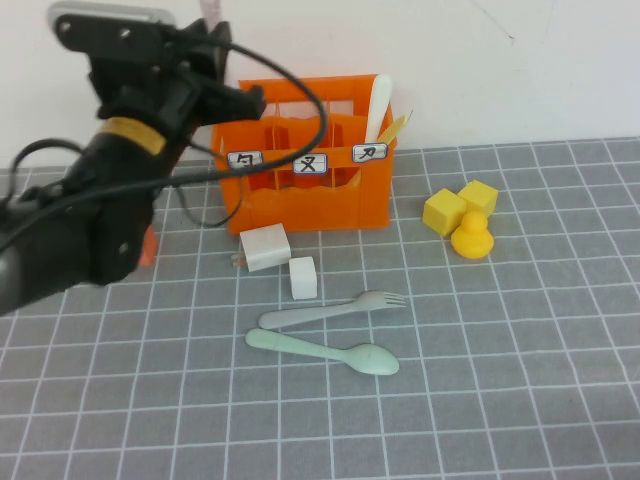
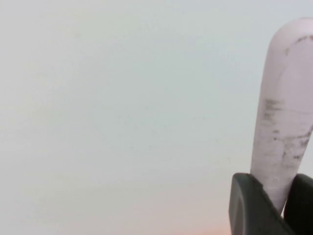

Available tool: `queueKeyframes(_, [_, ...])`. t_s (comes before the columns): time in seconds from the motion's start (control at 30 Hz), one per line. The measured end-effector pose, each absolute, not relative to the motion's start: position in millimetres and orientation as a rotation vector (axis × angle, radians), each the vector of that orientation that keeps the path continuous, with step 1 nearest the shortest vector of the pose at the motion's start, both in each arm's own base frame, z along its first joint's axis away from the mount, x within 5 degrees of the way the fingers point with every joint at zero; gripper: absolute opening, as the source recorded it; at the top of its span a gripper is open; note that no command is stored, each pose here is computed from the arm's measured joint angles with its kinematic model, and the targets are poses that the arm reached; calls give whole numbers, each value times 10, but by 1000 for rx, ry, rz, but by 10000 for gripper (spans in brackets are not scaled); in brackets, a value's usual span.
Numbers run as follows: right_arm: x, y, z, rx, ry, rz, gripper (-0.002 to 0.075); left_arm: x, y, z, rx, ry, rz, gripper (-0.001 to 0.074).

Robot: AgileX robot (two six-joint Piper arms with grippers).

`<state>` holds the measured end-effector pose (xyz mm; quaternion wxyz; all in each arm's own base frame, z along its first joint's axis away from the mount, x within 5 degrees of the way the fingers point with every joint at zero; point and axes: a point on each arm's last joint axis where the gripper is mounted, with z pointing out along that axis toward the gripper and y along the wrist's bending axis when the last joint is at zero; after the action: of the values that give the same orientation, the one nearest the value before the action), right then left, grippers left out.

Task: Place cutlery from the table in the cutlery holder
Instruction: Place the spoon on the box, then pick up the spoon

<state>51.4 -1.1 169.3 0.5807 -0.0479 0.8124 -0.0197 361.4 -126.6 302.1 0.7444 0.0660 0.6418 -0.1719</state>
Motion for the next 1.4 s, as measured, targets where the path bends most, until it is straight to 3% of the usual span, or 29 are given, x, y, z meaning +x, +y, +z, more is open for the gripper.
queueKeyframes(0.5, [514,-11,1693,-112,1898,-46,-3,4087,-1345,2541,114,1512,-373,122])
queueKeyframes(0.6, [514,-11,1693,-112,1898,-46,-3,4155,-1234,2433,56,1541,-386,162])
queueKeyframes(0.8, [514,-11,1693,-112,1899,-46,-3,4199,-1136,2382,30,1560,-430,315])
queueKeyframes(0.97, [514,-11,1693,-112,1899,-46,-3,4160,-1211,2416,164,1553,-443,337])
queueKeyframes(1.17, [514,-11,1693,-112,1899,-46,-3,3974,-1272,2787,302,1523,-490,309])
queueKeyframes(1.4, [514,-11,1693,-112,1899,-46,-3,3583,-1320,3262,518,1557,-543,134])
